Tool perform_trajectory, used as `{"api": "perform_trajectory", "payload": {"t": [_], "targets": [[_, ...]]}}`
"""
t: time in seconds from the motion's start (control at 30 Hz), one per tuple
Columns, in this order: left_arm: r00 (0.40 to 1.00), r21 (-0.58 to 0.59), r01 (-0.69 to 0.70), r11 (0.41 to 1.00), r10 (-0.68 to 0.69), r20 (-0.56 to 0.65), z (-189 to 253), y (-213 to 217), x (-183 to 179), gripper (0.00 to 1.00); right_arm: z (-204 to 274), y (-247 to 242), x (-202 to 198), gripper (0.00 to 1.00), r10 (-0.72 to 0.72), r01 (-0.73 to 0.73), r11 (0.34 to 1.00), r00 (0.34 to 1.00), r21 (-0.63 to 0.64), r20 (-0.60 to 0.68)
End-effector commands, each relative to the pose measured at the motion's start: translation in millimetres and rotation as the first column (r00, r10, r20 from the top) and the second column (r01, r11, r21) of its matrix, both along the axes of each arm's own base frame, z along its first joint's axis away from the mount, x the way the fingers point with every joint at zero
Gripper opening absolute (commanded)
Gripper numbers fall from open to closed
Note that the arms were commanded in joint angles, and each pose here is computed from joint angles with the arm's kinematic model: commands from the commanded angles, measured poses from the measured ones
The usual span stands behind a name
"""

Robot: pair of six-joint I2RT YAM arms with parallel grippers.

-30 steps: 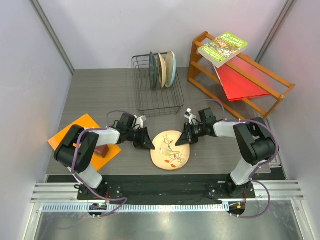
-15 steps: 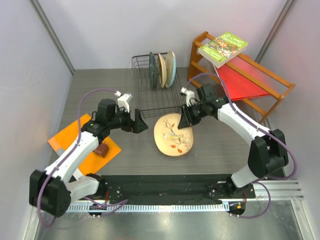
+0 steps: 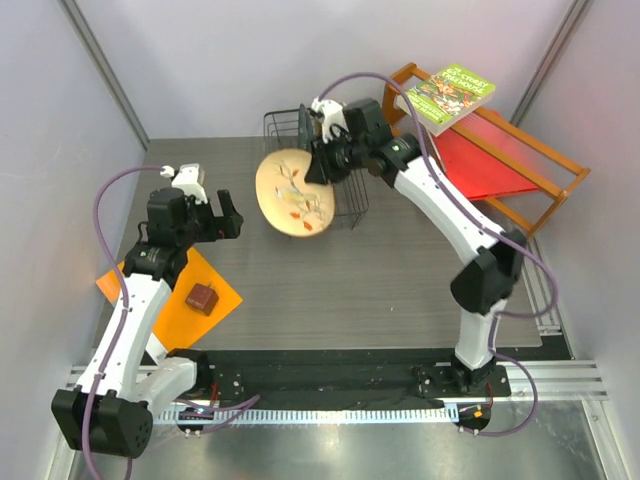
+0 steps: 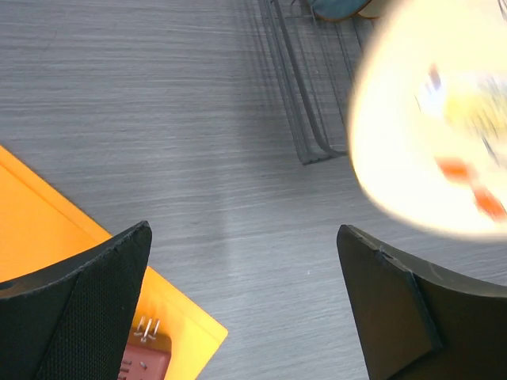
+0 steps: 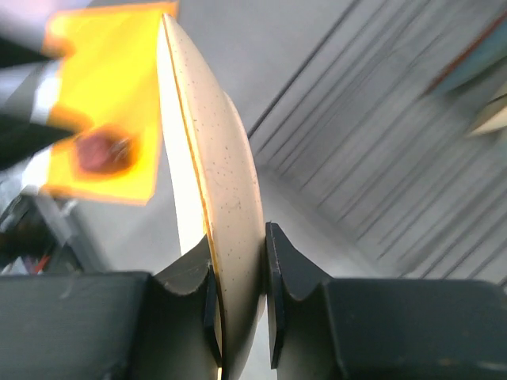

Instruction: Load the plates into the dish rack

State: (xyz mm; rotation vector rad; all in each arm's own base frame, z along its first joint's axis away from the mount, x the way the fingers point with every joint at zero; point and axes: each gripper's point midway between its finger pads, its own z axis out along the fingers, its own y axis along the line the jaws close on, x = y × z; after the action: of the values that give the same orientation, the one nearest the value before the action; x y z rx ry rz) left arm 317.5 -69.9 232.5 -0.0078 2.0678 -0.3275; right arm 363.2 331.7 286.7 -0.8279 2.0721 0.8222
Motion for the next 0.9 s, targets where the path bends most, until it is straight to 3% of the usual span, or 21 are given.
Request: {"api": "perform_trajectory", "payload": {"t": [0.0,0.07,0.23,0.27,0.33,0.37,0.53,0.67,0.87], "targets": [[0.998,0.007,-0.06,0.998,0.059,0.014,3.9,12.7,-12.5,1.0,84.8,14.6,86.8,0.01,-0.243,0.205,0.962,0.944,0.182,0.222],[0.998,-0.01,-0.061,0.998,0.061,0.021,2.2,12.9,-15.7,0.99,115.0,13.3,107.1,0.01,-0.352,0.289,0.926,0.895,0.243,0.275],[0.997,-0.043,-0.073,0.996,0.072,-0.014,-13.0,12.9,-19.5,0.99,116.7,13.5,149.2,0.01,-0.557,0.475,0.829,0.754,0.296,0.349],[0.997,-0.048,-0.075,0.996,0.074,-0.011,-12.8,12.9,-19.8,1.0,122.5,8.9,152.9,0.01,-0.623,0.544,0.782,0.683,0.304,0.382],[0.997,-0.048,-0.07,0.996,0.07,-0.019,-16.9,12.3,-20.6,1.0,125.6,7.6,162.3,0.01,-0.686,0.6,0.726,0.602,0.335,0.409],[0.997,-0.047,-0.069,0.997,0.068,-0.021,-18.1,12.1,-20.6,0.99,134.7,3.3,165.2,0.01,-0.736,0.638,0.672,0.524,0.376,0.428],[0.997,-0.049,-0.065,0.997,0.062,-0.05,-31.3,10.8,-22.8,0.99,133.5,10.0,177.2,0.01,-0.781,0.66,0.612,0.416,0.436,0.465],[0.996,-0.056,-0.062,0.997,0.058,-0.063,-37.3,9.3,-23.5,0.99,131.3,4.7,183.8,0.01,-0.825,0.71,0.524,0.284,0.47,0.489],[0.995,-0.055,-0.067,0.996,0.063,-0.078,-44.2,10.0,-23.9,0.99,110.9,14.3,197.2,0.01,-0.824,0.716,0.516,0.262,0.471,0.503]]}}
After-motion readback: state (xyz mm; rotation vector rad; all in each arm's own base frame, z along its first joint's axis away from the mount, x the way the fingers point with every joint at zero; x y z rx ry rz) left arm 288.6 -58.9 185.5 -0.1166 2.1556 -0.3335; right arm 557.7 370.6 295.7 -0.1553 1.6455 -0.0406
